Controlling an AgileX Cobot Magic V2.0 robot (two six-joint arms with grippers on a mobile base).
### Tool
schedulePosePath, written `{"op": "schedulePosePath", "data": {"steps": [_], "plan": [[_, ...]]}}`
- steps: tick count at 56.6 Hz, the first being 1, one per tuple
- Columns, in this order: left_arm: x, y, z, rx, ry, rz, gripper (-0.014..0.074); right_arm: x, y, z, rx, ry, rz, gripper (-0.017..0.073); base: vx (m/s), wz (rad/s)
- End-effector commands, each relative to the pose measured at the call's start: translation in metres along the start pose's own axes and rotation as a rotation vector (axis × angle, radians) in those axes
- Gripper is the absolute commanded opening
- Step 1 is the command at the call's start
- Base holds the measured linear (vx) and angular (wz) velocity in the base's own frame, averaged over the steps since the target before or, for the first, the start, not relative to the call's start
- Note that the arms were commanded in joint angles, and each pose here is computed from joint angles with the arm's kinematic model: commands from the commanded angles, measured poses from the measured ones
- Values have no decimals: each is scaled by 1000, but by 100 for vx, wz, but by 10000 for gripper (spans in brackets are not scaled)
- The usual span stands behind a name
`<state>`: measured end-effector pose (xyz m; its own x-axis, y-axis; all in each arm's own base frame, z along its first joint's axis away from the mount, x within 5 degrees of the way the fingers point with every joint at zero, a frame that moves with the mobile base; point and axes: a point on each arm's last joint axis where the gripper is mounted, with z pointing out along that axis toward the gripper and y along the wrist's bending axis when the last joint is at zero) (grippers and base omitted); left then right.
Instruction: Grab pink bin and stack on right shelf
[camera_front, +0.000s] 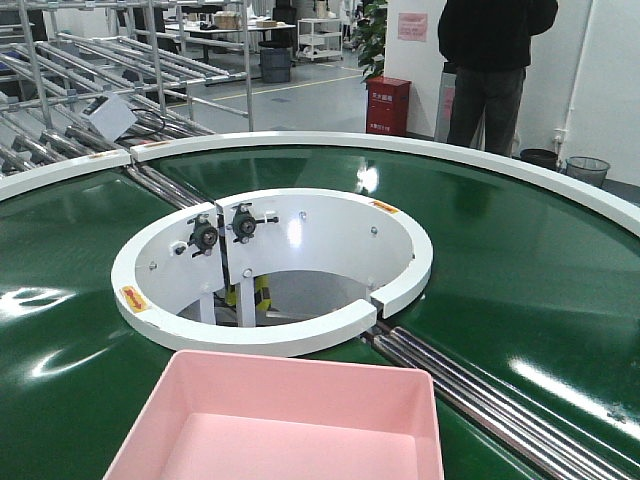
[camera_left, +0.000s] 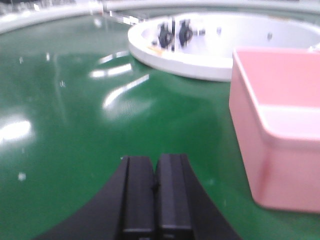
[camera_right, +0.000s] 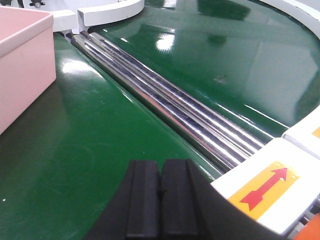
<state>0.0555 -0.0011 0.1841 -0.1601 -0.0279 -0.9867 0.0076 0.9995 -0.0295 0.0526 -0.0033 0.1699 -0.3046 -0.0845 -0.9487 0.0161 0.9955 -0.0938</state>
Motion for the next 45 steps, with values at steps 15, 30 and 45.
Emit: {"op": "schedulePosePath", "data": {"steps": [15,30,45], "plan": [[-13,0,-1,-3,-173,-13,-8,-21,-2,-3,26,-239,-52,-11,0,0],[-20,1,-2,4,-251,-80,-8,-36,-1,-8,26,-414,-39,-11,0,0],[-22,1,-3,8,-276,-106,-8,-46,-1,-13,27,-537,-29,-11,0,0]]}}
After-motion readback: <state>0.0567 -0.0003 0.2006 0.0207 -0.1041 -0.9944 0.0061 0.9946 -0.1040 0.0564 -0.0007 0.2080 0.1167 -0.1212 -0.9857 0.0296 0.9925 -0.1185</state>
